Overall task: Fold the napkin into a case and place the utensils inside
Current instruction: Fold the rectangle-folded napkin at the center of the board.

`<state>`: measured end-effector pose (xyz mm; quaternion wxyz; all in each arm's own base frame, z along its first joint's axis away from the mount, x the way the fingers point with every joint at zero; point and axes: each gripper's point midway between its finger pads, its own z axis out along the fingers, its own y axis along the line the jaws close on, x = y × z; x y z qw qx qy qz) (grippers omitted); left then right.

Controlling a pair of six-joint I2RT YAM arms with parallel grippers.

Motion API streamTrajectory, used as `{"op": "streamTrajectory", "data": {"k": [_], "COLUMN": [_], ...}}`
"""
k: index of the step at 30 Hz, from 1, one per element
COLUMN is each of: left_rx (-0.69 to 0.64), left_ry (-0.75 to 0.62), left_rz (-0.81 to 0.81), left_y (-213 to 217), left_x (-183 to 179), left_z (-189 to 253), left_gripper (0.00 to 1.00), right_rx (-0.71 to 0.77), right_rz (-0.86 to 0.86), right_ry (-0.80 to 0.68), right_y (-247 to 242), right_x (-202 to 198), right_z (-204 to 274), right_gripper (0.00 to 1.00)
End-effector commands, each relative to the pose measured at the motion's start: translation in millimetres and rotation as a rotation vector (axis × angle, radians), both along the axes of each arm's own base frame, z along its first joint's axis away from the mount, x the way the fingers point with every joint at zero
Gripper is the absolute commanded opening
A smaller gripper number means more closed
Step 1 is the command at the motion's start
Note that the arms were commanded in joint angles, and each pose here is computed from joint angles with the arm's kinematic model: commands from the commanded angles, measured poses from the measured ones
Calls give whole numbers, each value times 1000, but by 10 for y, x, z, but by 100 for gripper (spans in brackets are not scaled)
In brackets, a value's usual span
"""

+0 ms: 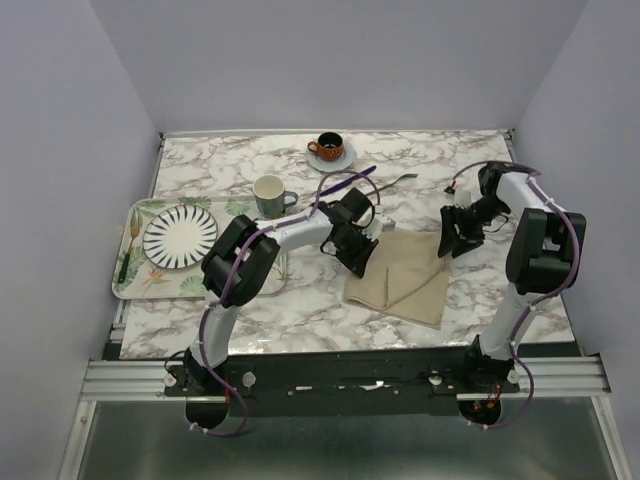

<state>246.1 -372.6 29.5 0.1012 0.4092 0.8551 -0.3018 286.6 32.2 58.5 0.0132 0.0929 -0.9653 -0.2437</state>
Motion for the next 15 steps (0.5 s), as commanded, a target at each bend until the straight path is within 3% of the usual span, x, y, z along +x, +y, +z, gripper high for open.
{"op": "streamTrajectory", "data": {"k": [1, 4, 7, 12, 15], "left_rx": [134, 173, 113, -49, -141], "left_ry": [-138, -224, -285, -337, -287], "left_rz": [-89, -103, -131, -176, -156], "left_y": [456, 612, 597, 436, 337], "left_x": [565, 945, 1097, 977, 843], "left_z": [-88, -36, 167, 628, 786], "left_gripper": [18, 20, 29, 47, 54], "right_rx": [54, 91, 97, 148, 151], "right_rz": [45, 42, 25, -19, -25], "right_ry": [-157, -201, -235, -222, -208], "right_y": [-25, 19, 13, 88, 108], "right_x": [265, 450, 664, 871, 895], "right_z": [331, 424, 455, 341, 229], "right_gripper": [61, 62, 62, 60, 60]}}
